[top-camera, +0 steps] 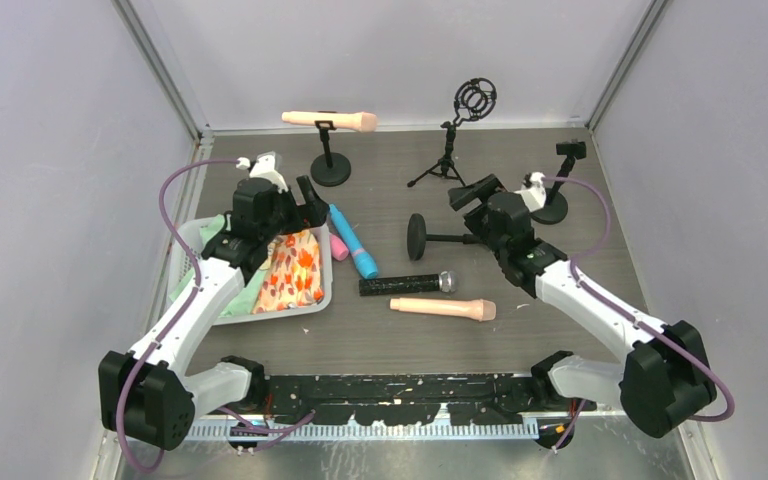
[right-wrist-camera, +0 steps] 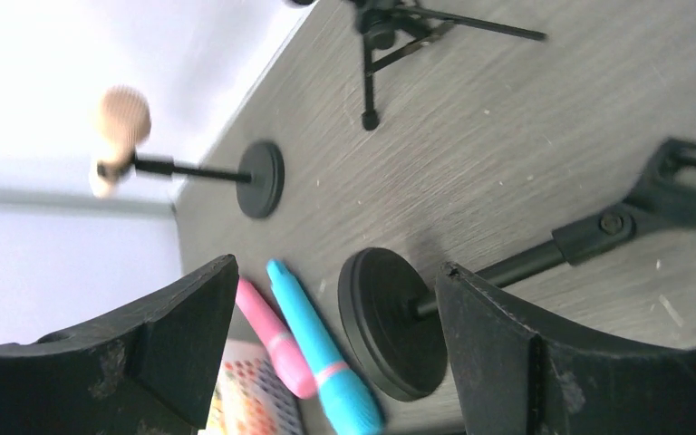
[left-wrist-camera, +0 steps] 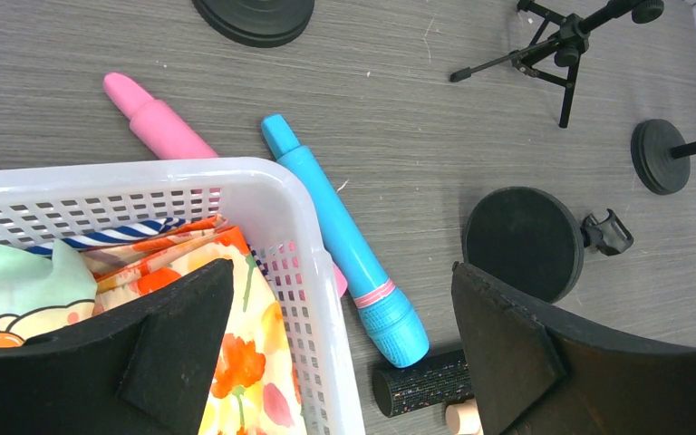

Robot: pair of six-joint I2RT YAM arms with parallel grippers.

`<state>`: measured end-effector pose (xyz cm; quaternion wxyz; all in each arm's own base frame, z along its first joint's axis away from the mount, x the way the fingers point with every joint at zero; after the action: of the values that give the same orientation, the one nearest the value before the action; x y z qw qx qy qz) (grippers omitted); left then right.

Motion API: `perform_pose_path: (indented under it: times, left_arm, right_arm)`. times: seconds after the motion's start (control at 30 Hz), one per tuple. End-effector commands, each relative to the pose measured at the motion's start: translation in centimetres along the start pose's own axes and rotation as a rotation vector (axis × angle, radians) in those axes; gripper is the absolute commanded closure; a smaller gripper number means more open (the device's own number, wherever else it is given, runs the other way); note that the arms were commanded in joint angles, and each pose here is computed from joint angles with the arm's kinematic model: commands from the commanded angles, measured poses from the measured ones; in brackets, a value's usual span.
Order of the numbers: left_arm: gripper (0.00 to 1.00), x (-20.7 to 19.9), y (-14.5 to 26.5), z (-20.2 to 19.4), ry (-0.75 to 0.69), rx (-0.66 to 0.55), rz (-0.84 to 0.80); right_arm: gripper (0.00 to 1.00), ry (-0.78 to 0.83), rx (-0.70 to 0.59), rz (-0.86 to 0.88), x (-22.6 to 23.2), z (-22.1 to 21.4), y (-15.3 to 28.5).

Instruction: Attach the microphones to the stand

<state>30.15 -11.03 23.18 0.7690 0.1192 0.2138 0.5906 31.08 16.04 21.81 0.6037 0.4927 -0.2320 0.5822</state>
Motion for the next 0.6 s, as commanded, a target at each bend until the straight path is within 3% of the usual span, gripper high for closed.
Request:
perform_pose_path:
  times: [0.0,0.57]
  left_arm:
    - [0.09,-0.6,0.6,2.0,0.001,-0.058,-0.02]
    - [0.09,-0.4,1.2,1.6,-0.007,-0.053,-0.008]
  right_arm:
    - [0.16,-0.383,-0.215,-0.133,-1.0,1.9,-0.4]
    - [0.17,-0.497,-0.18,-0.403,-5.9,-1.2,-5.7]
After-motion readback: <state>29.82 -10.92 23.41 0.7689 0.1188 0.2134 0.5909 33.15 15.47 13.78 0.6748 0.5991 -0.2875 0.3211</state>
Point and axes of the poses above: each gripper's point midway between its finger pads, its own y axis back along the fingers, its own x axis along the line the jaws close on, z = x × y, the point moved 5 cm from there along y, back along the fingers, and after that the axes turned 14 degrees about -y, right-handed, at the moved point
